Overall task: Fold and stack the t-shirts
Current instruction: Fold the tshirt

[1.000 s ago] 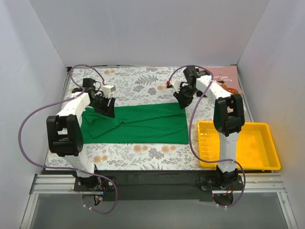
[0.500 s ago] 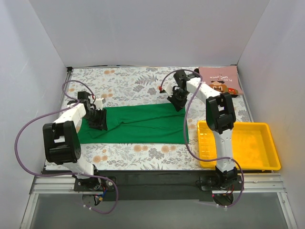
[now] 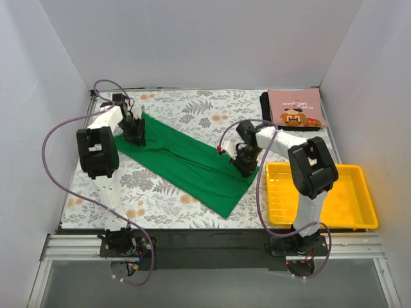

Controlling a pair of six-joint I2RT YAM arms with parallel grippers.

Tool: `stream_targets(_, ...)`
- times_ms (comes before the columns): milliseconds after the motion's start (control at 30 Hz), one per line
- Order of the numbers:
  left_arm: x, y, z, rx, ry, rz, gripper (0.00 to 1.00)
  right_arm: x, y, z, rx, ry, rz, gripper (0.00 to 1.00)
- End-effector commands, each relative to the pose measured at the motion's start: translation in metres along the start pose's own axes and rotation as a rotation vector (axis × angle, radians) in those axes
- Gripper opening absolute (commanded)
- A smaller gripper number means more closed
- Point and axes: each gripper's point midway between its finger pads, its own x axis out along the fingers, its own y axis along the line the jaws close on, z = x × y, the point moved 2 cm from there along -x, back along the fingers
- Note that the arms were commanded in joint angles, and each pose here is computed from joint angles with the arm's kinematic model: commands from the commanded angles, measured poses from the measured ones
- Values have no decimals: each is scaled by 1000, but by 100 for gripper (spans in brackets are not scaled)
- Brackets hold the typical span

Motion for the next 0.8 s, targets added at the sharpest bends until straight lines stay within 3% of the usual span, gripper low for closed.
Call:
stream_targets(0,24,-3,94,106,-175,-55,35,12,90,-15,-82,44,222,5)
stream_targets(67,-2,-24,148,149,-292,-106,38,3,125,-5,-131,-20,300,6)
stream_targets(200,-61,-57,180,159,-462,-156,47,-20,123,28,-124,-126,289,8)
stream_targets(333,-77,-68,148,142,-472,-164,48,-27,88,55,-117,-156,198,8)
stream_targets(533,-52,-73,87,69,-359,-196,43,-4,40,68,-61,-90,100,5)
stream_targets(767,-12,-85,55,50,-255,-187,40,22,42,57,-35,-30,134,3)
